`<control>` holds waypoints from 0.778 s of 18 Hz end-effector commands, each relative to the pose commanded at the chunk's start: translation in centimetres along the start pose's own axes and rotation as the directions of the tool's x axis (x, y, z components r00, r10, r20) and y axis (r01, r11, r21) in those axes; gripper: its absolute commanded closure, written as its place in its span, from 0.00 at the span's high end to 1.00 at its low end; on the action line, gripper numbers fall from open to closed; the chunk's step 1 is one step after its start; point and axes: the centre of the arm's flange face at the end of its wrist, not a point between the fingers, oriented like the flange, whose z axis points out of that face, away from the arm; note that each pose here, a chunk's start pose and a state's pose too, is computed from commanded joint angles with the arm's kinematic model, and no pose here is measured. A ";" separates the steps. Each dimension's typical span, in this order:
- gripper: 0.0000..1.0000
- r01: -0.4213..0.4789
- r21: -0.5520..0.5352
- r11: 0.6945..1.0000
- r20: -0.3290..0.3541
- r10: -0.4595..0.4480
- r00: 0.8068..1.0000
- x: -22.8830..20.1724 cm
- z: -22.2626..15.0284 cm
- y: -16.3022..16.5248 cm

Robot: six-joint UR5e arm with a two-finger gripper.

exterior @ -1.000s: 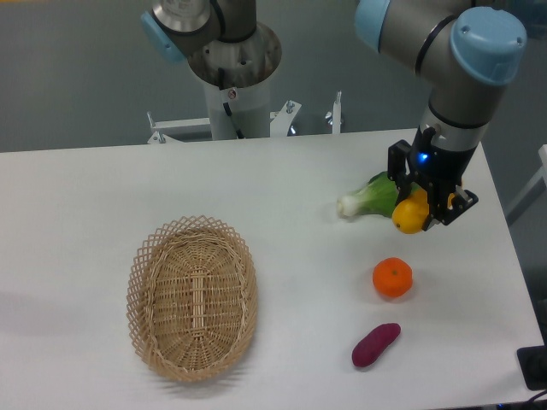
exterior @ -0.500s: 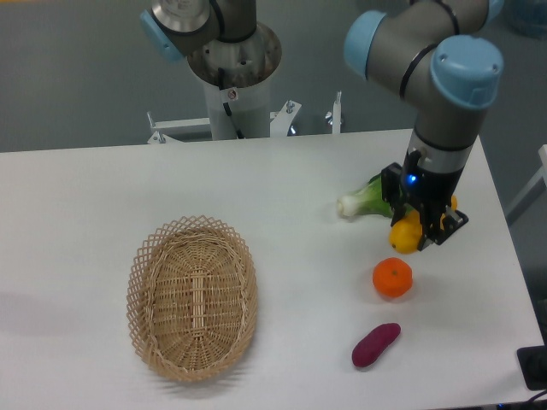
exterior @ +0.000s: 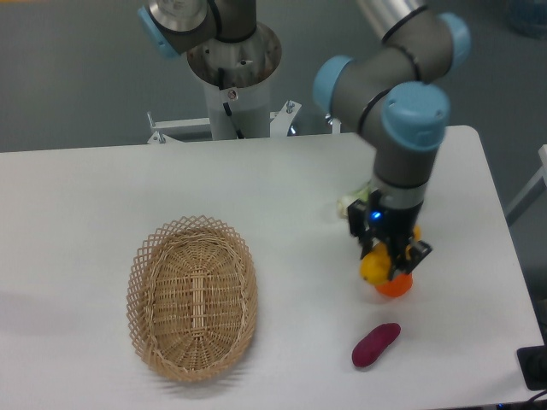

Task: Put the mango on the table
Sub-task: 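Carry the held mango toward the wicker basket and lower it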

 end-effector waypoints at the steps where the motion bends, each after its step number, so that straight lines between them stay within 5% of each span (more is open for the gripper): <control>1: 0.45 -0.008 0.002 1.000 -0.009 0.008 1.000 0.4 0.5 -1.0; 14: 0.45 -0.082 -0.032 0.996 -0.051 0.080 0.995 6.8 7.2 -6.6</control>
